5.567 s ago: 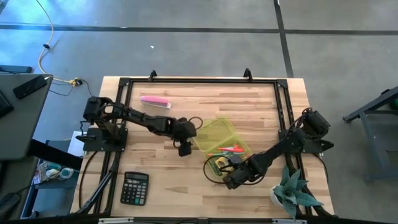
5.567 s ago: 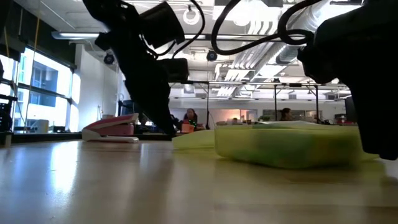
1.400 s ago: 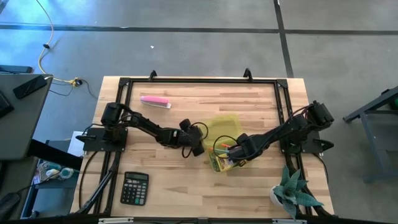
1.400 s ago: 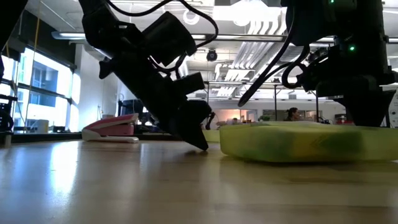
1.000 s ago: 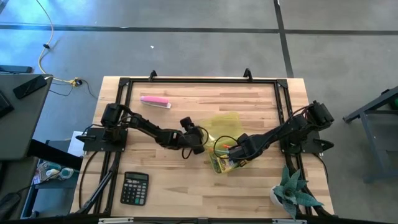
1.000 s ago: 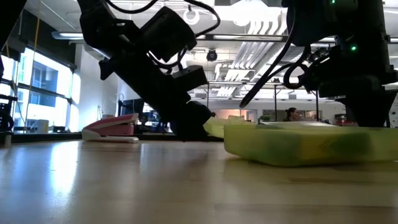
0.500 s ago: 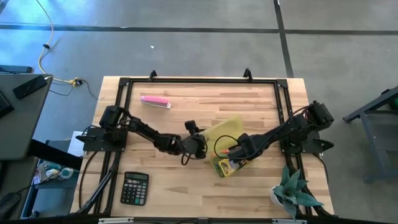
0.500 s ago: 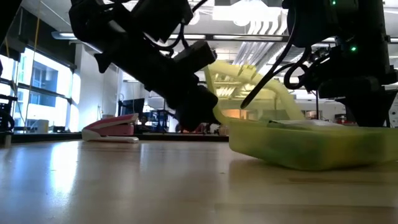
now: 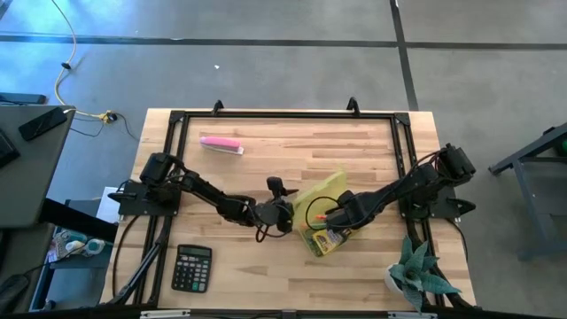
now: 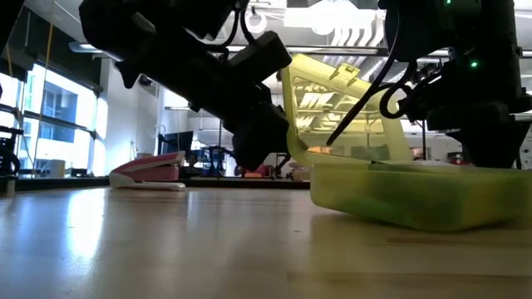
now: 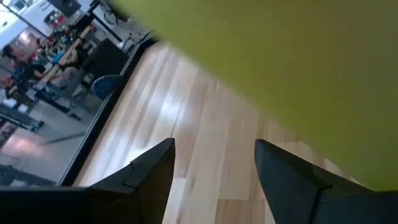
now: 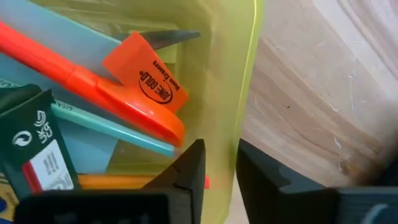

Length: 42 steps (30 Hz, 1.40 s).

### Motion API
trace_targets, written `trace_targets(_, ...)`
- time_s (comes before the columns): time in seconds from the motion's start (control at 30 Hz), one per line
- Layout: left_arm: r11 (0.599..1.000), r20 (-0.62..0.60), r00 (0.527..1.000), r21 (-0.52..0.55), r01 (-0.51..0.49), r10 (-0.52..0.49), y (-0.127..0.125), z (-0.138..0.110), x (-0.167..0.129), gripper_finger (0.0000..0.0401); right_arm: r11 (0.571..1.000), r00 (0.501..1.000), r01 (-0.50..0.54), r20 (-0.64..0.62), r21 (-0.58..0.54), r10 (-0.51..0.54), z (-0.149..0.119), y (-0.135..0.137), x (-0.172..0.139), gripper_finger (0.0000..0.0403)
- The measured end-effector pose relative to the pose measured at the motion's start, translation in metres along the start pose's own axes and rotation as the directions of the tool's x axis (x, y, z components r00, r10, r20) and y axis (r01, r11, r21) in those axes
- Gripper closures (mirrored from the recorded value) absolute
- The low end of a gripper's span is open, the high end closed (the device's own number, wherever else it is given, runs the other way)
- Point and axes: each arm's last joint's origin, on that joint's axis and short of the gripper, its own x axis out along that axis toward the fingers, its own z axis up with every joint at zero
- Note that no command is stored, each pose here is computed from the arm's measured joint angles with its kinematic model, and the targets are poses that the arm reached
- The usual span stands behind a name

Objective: Pack school essentials
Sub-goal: Close the supply box

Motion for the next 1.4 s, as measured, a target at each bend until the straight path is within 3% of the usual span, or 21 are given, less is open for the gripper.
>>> trace_targets(0.33,0.999,0.003,1.000,0.033,0.004,-0.004,-0.001,0.001,-0.001,0.0190,1.000,1.000,0.018,0.024,0.018,-0.018,0.001,0.003,-0.018,0.0295)
trace_targets(0.63,0.999,0.002,1.000,0.047,0.004,-0.004,-0.001,0.001,-0.001,0.0190,0.986,0.987,0.162,0.015,0.044,-0.163,-0.011,-0.004,-0.048,0.0295)
trace_targets(0.83,0.999,0.001,1.000,0.048,0.001,-0.001,-0.001,0.000,-0.001,0.0190,0.999,0.999,0.036,0.010,0.020,-0.036,-0.034,0.014,-0.066,0.0295)
trace_targets(1.1,0.999,0.001,1.000,0.048,0.000,0.000,-0.001,0.001,-0.001,0.0190,0.974,0.971,-0.220,0.110,0.044,0.214,-0.072,0.040,-0.056,0.0295)
trace_targets(1.4,0.997,0.034,0.999,0.071,-0.013,0.011,-0.001,0.005,-0.002,0.0190,0.952,0.956,-0.282,0.120,0.116,0.268,-0.088,0.040,-0.024,0.0295)
